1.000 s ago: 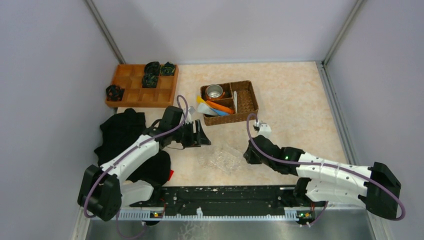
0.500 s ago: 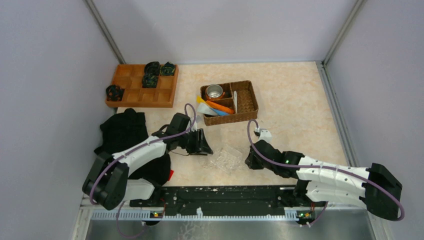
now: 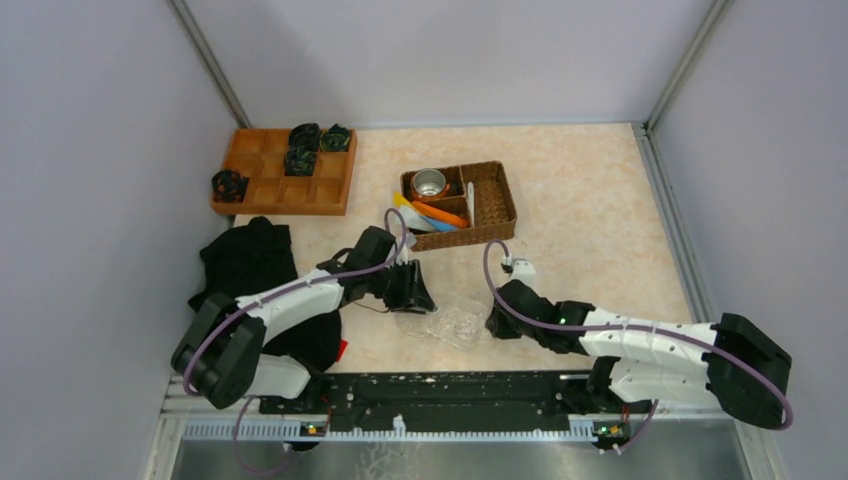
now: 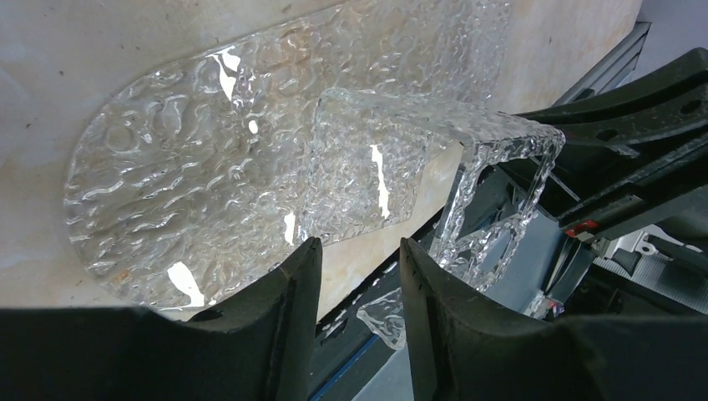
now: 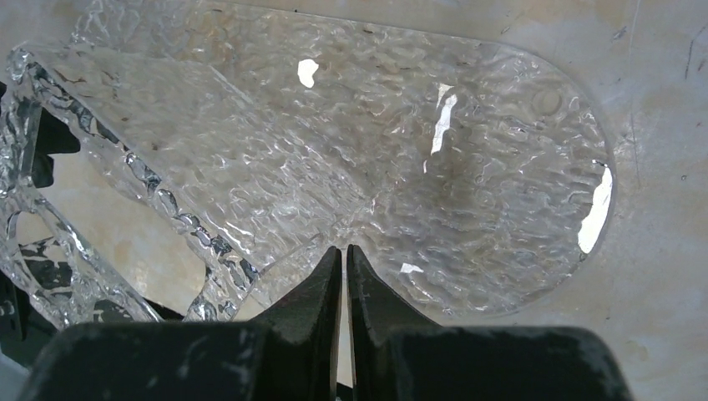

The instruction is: Prepare toiletry sets of a toothbrush and toothpaste on the tray

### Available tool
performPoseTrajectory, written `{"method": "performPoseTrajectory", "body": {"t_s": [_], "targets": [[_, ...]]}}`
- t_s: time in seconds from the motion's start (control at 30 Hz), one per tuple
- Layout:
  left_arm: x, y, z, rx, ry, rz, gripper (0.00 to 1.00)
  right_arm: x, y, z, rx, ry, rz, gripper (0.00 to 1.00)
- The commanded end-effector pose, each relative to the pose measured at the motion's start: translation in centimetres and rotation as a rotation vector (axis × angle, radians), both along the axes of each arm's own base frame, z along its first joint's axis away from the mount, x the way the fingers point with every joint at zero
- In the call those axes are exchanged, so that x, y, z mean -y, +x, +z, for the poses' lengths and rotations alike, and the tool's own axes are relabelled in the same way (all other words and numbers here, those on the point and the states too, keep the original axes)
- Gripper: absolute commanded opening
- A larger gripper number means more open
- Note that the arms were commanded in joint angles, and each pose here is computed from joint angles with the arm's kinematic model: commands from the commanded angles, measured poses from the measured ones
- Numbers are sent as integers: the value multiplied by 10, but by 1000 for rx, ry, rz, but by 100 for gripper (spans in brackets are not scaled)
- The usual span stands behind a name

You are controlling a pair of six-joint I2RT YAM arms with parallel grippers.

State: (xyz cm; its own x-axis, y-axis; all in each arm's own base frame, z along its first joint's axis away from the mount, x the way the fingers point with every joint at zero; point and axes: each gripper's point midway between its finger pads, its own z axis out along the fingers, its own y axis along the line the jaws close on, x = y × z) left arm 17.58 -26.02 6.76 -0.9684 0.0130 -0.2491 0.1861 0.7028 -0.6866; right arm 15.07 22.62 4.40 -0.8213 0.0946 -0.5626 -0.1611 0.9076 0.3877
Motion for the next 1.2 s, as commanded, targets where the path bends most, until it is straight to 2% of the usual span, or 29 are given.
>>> {"method": "performPoseTrajectory", "body": {"t_s": [0.0, 0.47, 1.17], "targets": [[5, 0, 11, 36, -21, -2, 46, -19, 18, 22, 58, 48, -6, 5], [6, -4, 4, 28, -4, -6, 46, -10, 46, 30, 91, 15, -25, 5], [16, 22, 2, 52, 46, -5, 47, -14, 70, 25, 89, 4, -5, 4]]}}
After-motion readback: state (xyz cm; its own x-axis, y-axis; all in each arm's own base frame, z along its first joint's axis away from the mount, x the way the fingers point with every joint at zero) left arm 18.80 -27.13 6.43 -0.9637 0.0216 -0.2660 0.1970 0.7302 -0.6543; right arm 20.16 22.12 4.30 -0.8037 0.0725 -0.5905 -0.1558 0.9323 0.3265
